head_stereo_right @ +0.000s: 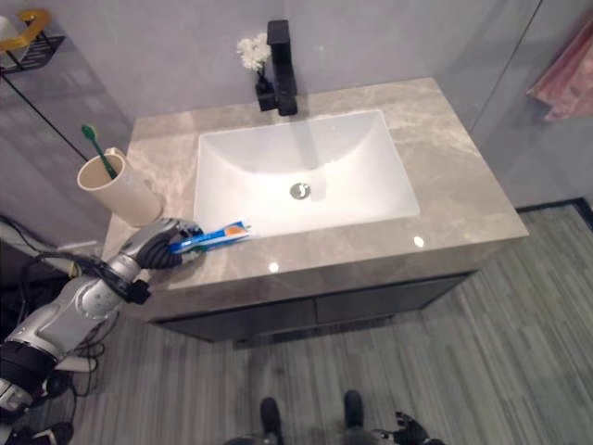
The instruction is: Put brush and paste in cup on sink, flatten towel.
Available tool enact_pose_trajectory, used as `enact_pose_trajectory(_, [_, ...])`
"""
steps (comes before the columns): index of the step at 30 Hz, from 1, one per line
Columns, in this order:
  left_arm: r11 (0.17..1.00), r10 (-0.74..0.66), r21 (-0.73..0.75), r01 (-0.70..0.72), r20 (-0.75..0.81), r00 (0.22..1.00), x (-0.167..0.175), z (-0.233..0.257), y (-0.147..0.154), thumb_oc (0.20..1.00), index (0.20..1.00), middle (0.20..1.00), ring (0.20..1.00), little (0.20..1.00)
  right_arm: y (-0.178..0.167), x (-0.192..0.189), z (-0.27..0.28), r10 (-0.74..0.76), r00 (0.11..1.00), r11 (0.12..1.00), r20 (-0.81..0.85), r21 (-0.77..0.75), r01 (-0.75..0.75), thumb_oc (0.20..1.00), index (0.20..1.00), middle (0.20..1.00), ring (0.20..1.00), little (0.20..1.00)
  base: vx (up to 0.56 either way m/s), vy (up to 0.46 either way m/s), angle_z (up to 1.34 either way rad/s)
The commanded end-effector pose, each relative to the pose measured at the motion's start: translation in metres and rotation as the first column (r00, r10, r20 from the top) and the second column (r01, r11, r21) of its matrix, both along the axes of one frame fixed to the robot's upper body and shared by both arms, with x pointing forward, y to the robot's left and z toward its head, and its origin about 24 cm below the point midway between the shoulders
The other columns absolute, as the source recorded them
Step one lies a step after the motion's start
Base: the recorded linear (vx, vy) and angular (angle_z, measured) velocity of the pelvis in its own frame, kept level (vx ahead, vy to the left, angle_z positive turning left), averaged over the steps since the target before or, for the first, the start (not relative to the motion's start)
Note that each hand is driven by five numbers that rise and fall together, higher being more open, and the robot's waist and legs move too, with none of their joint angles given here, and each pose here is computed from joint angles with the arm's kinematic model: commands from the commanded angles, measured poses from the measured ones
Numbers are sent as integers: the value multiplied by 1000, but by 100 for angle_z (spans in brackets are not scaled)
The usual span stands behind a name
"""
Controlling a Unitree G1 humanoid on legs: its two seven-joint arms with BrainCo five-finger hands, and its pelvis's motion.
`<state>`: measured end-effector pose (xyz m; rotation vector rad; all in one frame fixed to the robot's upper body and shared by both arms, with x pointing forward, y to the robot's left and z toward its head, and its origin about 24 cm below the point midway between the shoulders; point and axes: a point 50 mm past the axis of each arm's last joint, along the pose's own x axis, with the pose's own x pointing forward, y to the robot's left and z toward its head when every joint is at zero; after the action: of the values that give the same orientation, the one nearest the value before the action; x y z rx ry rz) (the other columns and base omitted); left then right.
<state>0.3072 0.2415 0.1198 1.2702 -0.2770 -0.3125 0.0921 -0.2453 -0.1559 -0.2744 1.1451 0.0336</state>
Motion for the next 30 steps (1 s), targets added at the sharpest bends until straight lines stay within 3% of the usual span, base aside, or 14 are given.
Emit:
enact_pose_trajectory(1, [985, 4, 170, 33, -213, 977, -16, -43, 10, 200, 200, 200, 200, 200, -3, 12, 4, 16, 999, 1000, 36, -27, -15, 1000, 1000, 1000, 1000, 1000, 0, 0, 0])
enact_pose_trajectory(9, [913, -46, 381, 149, -265, 963, -21, -55, 10, 200, 200, 200, 200, 200, -12, 8, 5, -60, 998, 997, 35, -40, 61, 1000, 1000, 1000, 1000, 1000, 4, -1, 0])
enact_pose_trajectory(17, [910, -65, 408, 69, -24, 998, -9, -6, 12, 200, 200, 200, 200, 200, -32, -15, 4, -340, 940, 940, 19, -17, 341, 1000, 1000, 1000, 1000, 1000, -7, -5, 11])
enact_pose_trajectory(19, [930, -84, 367, -32, 297, 951, -5, 61, 11, 200, 200, 200, 200, 200, -57, -30, 11, -602, 796, 797, 61, 3, 603, 1000, 1000, 1000, 1000, 1000, -76, 0, 21])
enact_pose_trajectory(21, [944, -104, 327, -42, 417, 903, -11, 91, 7, 200, 200, 200, 200, 200, -69, -31, 16, -672, 733, 738, 100, 12, 675, 1000, 1000, 1000, 1000, 1000, -76, -2, 50])
enact_pose_trajectory(22, [954, -121, 296, -40, 505, 854, -15, 107, 2, 200, 200, 200, 200, 200, -84, -26, 25, -736, 654, 668, 176, 32, 743, 1000, 1000, 1000, 1000, 1000, -58, -1, 39])
enact_pose_trajectory(23, [955, -119, 294, -41, 506, 854, -16, 107, 3, 200, 200, 200, 200, 200, -85, -25, 25, -735, 654, 669, 178, 32, 743, 1000, 1000, 1000, 1000, 1000, -71, 5, 20])
enact_pose_trajectory(24, [962, -152, 273, -24, 603, 783, -22, 130, -6, 200, 200, 200, 200, 200, -99, -15, 36, -768, 581, 618, 269, 76, 782, 1000, 1000, 1000, 1000, 1000, -43, 7, 10])
enact_pose_trajectory(27, [971, -147, 235, -41, 726, 672, -35, 155, -6, 200, 200, 200, 200, 200, -136, 12, 78, -664, 531, 643, 527, 39, 765, 1000, 1000, 1000, 1000, 1000, -46, 8, 5])
enact_pose_trajectory(28, [974, -120, 213, -80, 781, 613, -38, 164, -3, 200, 200, 200, 200, 200, -153, 41, 122, -492, 500, 692, 712, -28, 721, 1000, 1000, 1000, 1000, 1000, -42, 20, 5])
enact_pose_trajectory(30, [971, -114, 212, -106, 808, 578, -41, 171, -2, 200, 200, 200, 200, 200, -154, 68, 167, -294, 452, 742, 842, -98, 663, 1000, 1000, 1000, 1000, 1000, -18, 32, 2])
